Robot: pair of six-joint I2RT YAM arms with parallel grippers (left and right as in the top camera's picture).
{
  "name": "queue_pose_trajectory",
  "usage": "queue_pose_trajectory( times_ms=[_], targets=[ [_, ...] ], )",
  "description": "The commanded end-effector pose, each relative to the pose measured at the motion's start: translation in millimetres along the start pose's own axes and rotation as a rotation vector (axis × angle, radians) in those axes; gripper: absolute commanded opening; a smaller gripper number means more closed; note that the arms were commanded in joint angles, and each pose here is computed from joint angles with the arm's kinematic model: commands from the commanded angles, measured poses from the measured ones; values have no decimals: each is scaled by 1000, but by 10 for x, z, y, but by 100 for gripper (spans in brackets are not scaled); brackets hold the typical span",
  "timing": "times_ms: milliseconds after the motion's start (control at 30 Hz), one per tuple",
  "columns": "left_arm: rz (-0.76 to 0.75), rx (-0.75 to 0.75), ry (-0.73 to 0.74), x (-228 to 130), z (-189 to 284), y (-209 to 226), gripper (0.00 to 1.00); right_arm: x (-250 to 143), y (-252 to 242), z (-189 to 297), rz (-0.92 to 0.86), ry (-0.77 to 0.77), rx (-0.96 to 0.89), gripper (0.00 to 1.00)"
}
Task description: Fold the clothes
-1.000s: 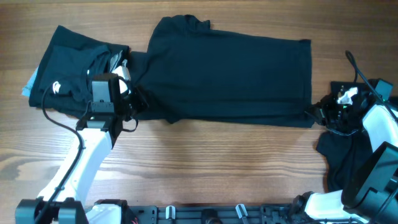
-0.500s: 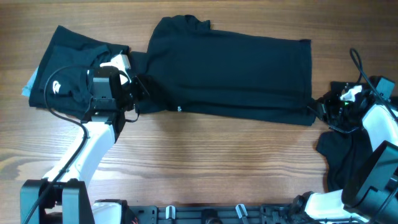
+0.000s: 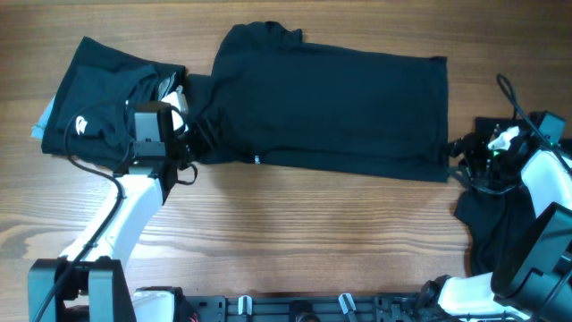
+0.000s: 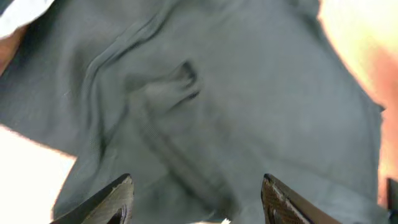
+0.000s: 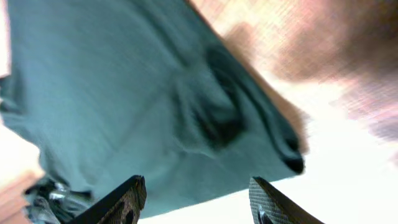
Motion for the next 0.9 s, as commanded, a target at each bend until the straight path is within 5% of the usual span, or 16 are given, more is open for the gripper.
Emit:
queue_pose_trajectory(
  times_ms=[0, 67, 100, 200, 233, 333, 433, 600, 867],
  targets=[
    [-75, -88, 117, -193, 4, -153, 73, -72, -80, -8, 67, 42, -51, 57],
    [-112, -109, 161, -310, 2, -205, 83, -141, -63, -19, 94, 71, -52, 57],
    [-132, -111, 176, -365, -6, -221, 100, -171, -41, -31, 112, 83, -52, 57],
    [-144, -178, 207, -420, 12, -349, 100, -233, 19, -65, 130, 108, -52, 56],
    [-148, -172, 193, -394, 4, -344, 97, -246, 39, -77, 137, 112, -51, 56],
    [-137, -97, 161, -342, -70, -202, 63, -259, 73, -100, 154, 116, -53, 56],
    [-116, -67, 202, -431, -184, -105, 63, -254, 67, -100, 156, 114, -57, 56],
    [-73, -39, 283, -692, -435, -58, 43, -250, 63, -100, 157, 113, -60, 55],
    [-145, 19, 239, -796, -512, -94, 40, -249, 63, -101, 157, 112, -60, 55]
  ],
)
Point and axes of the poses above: each gripper's point midway between its finger pads, its own z axis back along the fingers, its own y axis along the line the jaws close on, x = y × z, the point moved 1 cm from there along z, back along the fingers, and after that the axes turned 15 degrees about z, right-handed, at the moved point
